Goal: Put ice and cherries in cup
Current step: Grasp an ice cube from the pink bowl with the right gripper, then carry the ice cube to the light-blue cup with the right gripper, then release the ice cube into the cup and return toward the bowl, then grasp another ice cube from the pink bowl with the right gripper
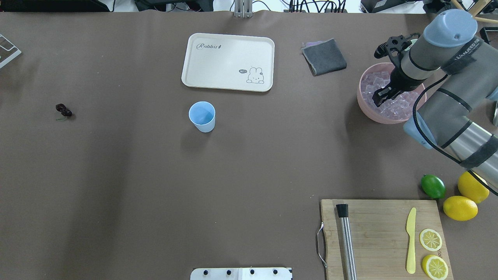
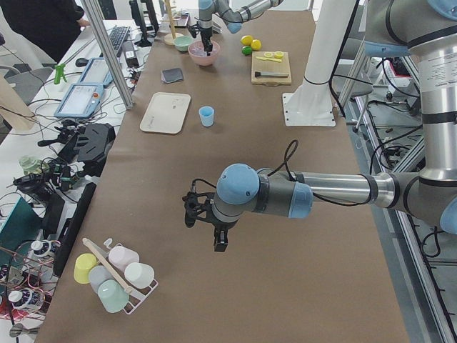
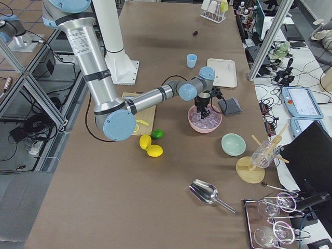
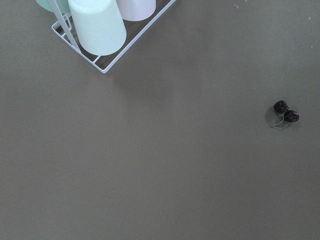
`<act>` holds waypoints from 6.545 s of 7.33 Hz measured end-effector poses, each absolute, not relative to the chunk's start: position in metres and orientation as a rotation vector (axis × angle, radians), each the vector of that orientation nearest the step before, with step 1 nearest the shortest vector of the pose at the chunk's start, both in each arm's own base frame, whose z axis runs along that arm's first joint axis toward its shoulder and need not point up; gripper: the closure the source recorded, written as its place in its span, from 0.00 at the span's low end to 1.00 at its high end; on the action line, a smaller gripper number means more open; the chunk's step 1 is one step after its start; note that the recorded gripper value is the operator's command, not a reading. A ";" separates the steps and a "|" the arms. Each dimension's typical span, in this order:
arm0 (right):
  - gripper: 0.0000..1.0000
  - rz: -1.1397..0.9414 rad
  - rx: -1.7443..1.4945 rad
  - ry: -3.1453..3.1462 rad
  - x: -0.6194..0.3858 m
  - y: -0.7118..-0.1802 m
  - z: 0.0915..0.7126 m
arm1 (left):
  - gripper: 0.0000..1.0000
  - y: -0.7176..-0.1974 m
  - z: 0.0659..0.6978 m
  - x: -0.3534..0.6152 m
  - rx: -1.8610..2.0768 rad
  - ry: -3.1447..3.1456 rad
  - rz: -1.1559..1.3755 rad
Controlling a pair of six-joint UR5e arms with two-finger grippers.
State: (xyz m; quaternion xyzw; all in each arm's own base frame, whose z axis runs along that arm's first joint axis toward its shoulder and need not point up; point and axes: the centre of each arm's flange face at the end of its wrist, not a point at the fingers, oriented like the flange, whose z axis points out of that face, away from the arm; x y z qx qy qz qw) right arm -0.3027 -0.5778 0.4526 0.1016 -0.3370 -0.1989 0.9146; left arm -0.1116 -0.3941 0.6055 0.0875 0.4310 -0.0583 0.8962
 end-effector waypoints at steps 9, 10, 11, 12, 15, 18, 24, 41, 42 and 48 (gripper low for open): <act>0.79 -0.382 0.194 -0.700 -0.292 -0.578 0.455 | 0.02 -0.395 0.602 -0.113 0.193 0.896 -0.120; 0.79 -0.373 0.198 -0.705 -0.286 -0.582 0.451 | 0.02 -0.394 0.602 -0.114 0.193 0.896 -0.121; 0.79 -0.359 0.203 -0.720 -0.277 -0.589 0.438 | 0.02 -0.394 0.603 -0.114 0.192 0.896 -0.122; 0.79 -0.339 0.202 -0.736 -0.268 -0.600 0.412 | 0.02 -0.394 0.603 -0.114 0.192 0.896 -0.122; 0.79 -0.206 0.142 -0.786 -0.285 -0.625 0.287 | 0.02 -0.394 0.602 -0.114 0.194 0.896 -0.122; 0.79 -0.067 0.094 -0.852 -0.372 -0.597 0.179 | 0.02 -0.396 0.603 -0.114 0.194 0.895 -0.122; 0.75 0.119 0.081 -0.897 -0.521 -0.565 0.046 | 0.02 -0.395 0.604 -0.114 0.193 0.895 -0.123; 0.08 -0.178 0.242 -0.825 -0.359 -0.580 0.308 | 0.02 -0.394 0.607 -0.115 0.189 0.896 -0.126; 0.09 -0.246 0.257 -0.776 -0.321 -0.585 0.356 | 0.02 -0.394 0.607 -0.115 0.190 0.896 -0.126; 0.18 -0.338 0.243 -0.646 -0.282 -0.596 0.444 | 0.02 -0.394 0.606 -0.115 0.192 0.896 -0.125</act>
